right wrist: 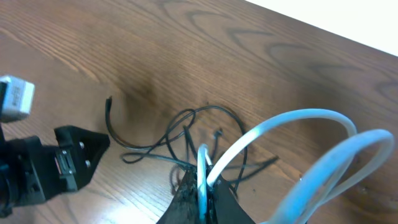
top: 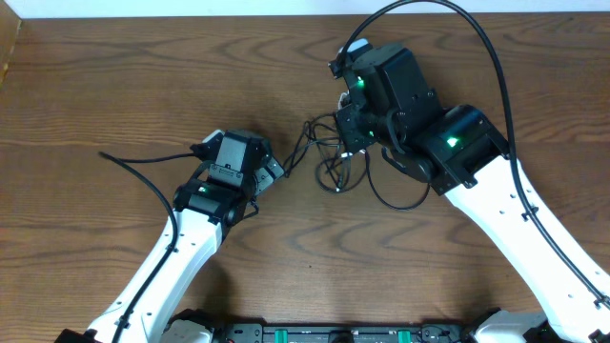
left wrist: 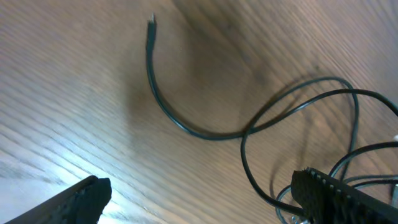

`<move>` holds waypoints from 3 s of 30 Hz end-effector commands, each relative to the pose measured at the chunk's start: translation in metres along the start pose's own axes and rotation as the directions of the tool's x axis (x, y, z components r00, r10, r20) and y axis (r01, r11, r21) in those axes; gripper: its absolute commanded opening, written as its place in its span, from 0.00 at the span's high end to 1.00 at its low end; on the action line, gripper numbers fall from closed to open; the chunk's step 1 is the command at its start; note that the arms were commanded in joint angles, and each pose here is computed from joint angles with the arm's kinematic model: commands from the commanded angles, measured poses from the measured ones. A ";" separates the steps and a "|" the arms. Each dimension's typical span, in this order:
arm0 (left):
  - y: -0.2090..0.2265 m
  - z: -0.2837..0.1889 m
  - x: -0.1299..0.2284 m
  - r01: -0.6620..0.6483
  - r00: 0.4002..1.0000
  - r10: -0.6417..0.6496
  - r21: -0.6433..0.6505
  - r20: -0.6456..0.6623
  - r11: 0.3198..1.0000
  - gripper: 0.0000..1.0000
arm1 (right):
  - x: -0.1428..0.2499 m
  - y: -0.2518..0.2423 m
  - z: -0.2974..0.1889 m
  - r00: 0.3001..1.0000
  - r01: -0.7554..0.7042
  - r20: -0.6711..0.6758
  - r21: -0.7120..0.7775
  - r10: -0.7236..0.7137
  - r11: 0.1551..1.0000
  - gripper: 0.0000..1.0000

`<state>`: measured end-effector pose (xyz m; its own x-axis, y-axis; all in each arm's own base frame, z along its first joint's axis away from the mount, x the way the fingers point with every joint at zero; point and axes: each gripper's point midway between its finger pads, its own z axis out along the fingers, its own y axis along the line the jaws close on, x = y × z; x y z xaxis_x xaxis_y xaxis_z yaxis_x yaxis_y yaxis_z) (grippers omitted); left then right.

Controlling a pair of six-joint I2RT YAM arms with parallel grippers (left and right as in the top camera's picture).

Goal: Untangle cables

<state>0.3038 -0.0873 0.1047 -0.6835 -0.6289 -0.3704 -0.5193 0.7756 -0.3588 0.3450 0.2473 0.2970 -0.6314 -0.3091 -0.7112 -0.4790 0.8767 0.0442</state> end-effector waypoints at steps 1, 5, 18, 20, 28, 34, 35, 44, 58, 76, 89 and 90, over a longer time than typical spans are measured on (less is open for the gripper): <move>-0.012 -0.001 -0.002 0.051 0.999 -0.051 0.062 -0.010 0.997 0.02 | -0.003 -0.002 -0.004 0.998 -0.056 0.007 0.000 0.056 0.998 0.99; -0.044 -0.007 0.020 0.131 0.980 -0.094 0.210 -0.175 0.969 0.02 | 0.004 -0.003 -0.004 0.998 -0.054 -0.022 0.007 0.054 0.999 0.99; -0.124 -0.057 0.099 -0.032 0.890 0.294 0.595 -0.350 0.803 0.02 | 0.008 -0.004 -0.004 0.998 -0.053 -0.036 0.009 0.053 0.999 0.99; -0.127 -0.055 0.100 -0.020 0.898 0.272 0.585 -0.347 0.811 0.02 | 0.008 -0.004 -0.004 0.997 -0.064 -0.036 0.009 0.064 0.998 0.99; -0.136 -0.020 0.091 -0.001 0.945 0.169 0.516 -0.279 0.857 0.06 | 0.012 -0.004 -0.004 0.995 -0.078 -0.054 0.010 0.078 0.997 0.99; -0.122 0.018 0.092 0.122 0.947 0.004 0.371 -0.322 0.921 0.09 | 0.017 -0.004 -0.004 0.994 -0.076 -0.072 0.014 0.077 0.997 0.99; -0.121 0.022 0.094 0.130 0.944 -0.005 0.360 -0.329 0.924 0.09 | 0.017 -0.005 -0.004 0.994 -0.076 -0.073 0.015 0.077 0.997 0.99; -0.074 0.067 0.094 0.118 0.957 -0.076 0.137 -0.279 0.983 0.16 | 0.021 -0.008 -0.005 0.994 -0.068 -0.085 0.037 0.071 0.997 0.99; -0.029 0.074 0.079 0.131 0.958 -0.134 -0.026 -0.252 0.991 0.02 | 0.033 -0.102 -0.041 0.979 -0.167 -0.045 0.396 0.201 0.903 0.99; -0.029 0.074 0.078 0.131 0.958 -0.134 -0.026 -0.252 0.991 0.02 | 0.141 -0.426 -0.171 0.843 -0.252 0.127 0.952 0.522 0.174 0.99; -0.029 0.074 0.078 0.131 0.958 -0.134 -0.026 -0.252 0.991 0.02 | 0.324 -0.528 -0.105 0.582 -0.355 0.000 0.900 0.813 0.254 0.99; -0.029 0.074 0.079 0.131 0.958 -0.134 -0.026 -0.252 0.991 0.02 | 0.331 -0.530 -0.099 0.571 -0.367 -0.004 0.893 0.821 0.260 0.99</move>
<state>0.3034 -0.1697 0.0282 -0.7202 -0.6898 -0.0742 -0.6091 0.6798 -0.4085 0.3293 -0.3501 0.1377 -0.7325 0.5352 -0.4207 0.6791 0.6177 -0.3966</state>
